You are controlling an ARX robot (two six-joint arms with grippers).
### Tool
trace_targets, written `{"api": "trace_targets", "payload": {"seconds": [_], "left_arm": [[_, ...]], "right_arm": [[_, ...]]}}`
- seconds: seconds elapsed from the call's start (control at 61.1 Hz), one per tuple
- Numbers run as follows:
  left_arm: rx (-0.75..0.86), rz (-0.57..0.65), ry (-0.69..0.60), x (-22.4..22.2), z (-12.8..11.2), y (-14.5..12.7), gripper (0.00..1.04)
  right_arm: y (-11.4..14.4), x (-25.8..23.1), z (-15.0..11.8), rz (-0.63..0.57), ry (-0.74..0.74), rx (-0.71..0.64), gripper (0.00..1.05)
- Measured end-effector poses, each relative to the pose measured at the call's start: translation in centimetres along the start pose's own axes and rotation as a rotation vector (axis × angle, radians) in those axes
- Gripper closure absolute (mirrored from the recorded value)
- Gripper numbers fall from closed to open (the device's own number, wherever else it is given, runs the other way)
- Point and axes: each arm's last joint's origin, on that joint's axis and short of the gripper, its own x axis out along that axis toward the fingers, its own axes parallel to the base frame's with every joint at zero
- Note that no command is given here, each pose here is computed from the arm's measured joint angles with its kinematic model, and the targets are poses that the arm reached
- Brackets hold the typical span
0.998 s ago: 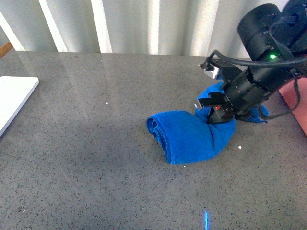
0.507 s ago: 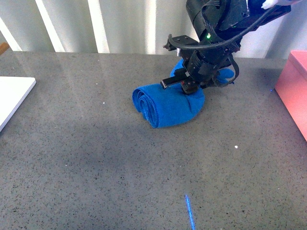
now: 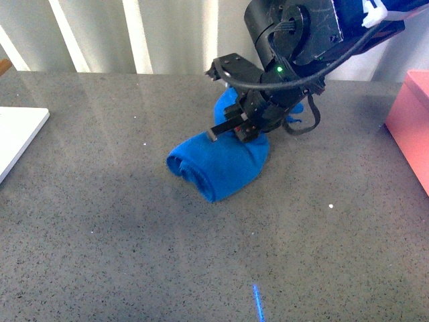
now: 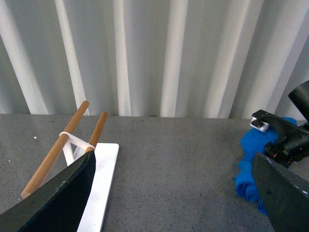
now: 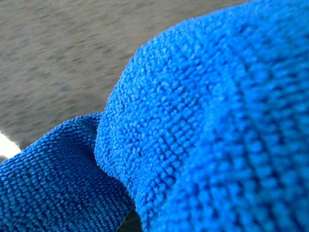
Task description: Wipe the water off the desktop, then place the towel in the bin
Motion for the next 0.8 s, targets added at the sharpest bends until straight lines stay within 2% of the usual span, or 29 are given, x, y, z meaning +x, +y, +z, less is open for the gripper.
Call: {"api": "trace_targets", "payload": {"seconds": [0.114,0.213,0.409,0.523,0.687,0.801], "left_arm": [[0.000,0.000,0.000,0.0,0.0,0.0,0.07],[0.000,0.000,0.000,0.0,0.0,0.0,0.07],[0.000,0.000,0.000,0.0,0.0,0.0,0.07],[0.000,0.000,0.000,0.0,0.0,0.0,0.07],[0.000,0.000,0.000,0.0,0.0,0.0,0.07],[0.000,0.000,0.000,0.0,0.0,0.0,0.07]], "right_arm": [[2.2,-0.9,-2.1,0.104,0.019,-0.023,0.99],[2.8,-1.8,-3.6,0.140,0.042,-0.017,0.99],[3.1,-3.8,-6.6,0.153,0.068,-0.020,0.99],[2.8,-5.0,-7.9,0.140,0.003,-0.071,0.99],[1.8,-6.8,-6.9,0.006,-0.122,-0.095,0.99],[1.0,-9.1,-4.9,-0.191,-0.230,-0.099,0.99]]}}
